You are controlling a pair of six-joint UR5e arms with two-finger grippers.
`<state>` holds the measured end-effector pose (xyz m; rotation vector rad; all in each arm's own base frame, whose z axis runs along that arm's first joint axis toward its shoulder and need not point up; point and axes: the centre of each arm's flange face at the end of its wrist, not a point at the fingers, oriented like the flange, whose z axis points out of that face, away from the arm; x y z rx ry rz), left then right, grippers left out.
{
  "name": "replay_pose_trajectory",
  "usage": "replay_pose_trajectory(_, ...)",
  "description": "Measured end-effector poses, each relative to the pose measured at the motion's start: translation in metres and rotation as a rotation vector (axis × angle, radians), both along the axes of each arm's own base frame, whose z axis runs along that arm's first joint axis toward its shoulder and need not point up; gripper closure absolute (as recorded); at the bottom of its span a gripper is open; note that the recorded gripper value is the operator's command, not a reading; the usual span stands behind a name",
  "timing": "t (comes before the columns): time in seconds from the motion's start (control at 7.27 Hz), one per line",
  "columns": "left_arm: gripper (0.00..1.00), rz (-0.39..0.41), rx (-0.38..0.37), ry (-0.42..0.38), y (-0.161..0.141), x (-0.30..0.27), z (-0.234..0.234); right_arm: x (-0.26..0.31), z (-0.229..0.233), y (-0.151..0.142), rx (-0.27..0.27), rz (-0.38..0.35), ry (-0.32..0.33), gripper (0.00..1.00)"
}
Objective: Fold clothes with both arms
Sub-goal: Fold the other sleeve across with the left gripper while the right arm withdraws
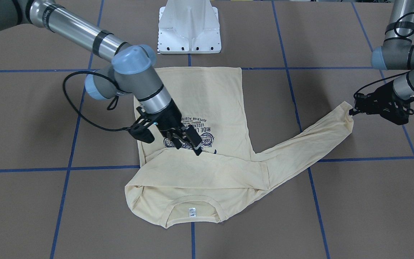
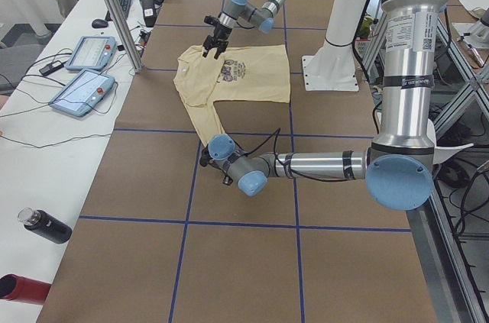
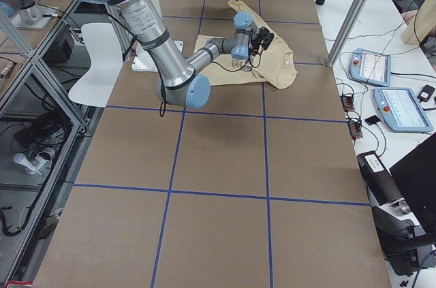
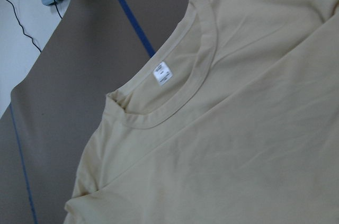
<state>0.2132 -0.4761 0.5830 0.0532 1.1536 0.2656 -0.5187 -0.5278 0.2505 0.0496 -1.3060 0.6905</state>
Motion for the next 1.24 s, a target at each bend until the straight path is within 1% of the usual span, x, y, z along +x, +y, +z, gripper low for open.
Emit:
replay_pose_trajectory(0.14, 1.0, -0.04, -0.061, 0.049, -0.016, 0.01, -0.052, 0.035, 0.044, -0.004, 0.032, -0.066, 0.058, 0.01)
replay_pose_trajectory(0.28, 1.0, -0.094, -0.139, 0.097, -0.036, 0.024, -0.115, 0.069, 0.085, -0.01, 0.048, -0.117, 0.108, 0.0)
replay_pose_trajectory(0.41, 1.0, -0.137, -0.24, 0.145, -0.055, 0.053, -0.187, 0.109, 0.13, -0.013, 0.057, -0.155, 0.152, 0.0)
replay_pose_trajectory(0.55, 1.0, -0.178, -0.33, 0.174, -0.067, 0.094, -0.25, 0.156, 0.18, -0.009, 0.082, -0.192, 0.193, 0.01)
replay_pose_trajectory(0.69, 1.0, -0.236, -0.401, 0.196, -0.076, 0.138, -0.302, 0.202, 0.228, -0.002, 0.119, -0.227, 0.23, 0.0)
replay_pose_trajectory(0.83, 1.0, -0.295, -0.456, 0.224, -0.088, 0.177, -0.352, 0.234, 0.263, 0.005, 0.145, -0.252, 0.262, 0.0)
replay_pose_trajectory(0.96, 1.0, -0.355, -0.491, 0.259, -0.107, 0.207, -0.405, 0.25, 0.287, 0.009, 0.146, -0.266, 0.285, 0.0)
replay_pose_trajectory(1.1, 1.0, -0.422, -0.506, 0.296, -0.127, 0.236, -0.457, 0.255, 0.304, 0.011, 0.137, -0.275, 0.301, 0.0)
replay_pose_trajectory(1.24, 1.0, -0.489, -0.502, 0.338, -0.141, 0.268, -0.495, 0.256, 0.315, 0.012, 0.128, -0.281, 0.313, 0.0)
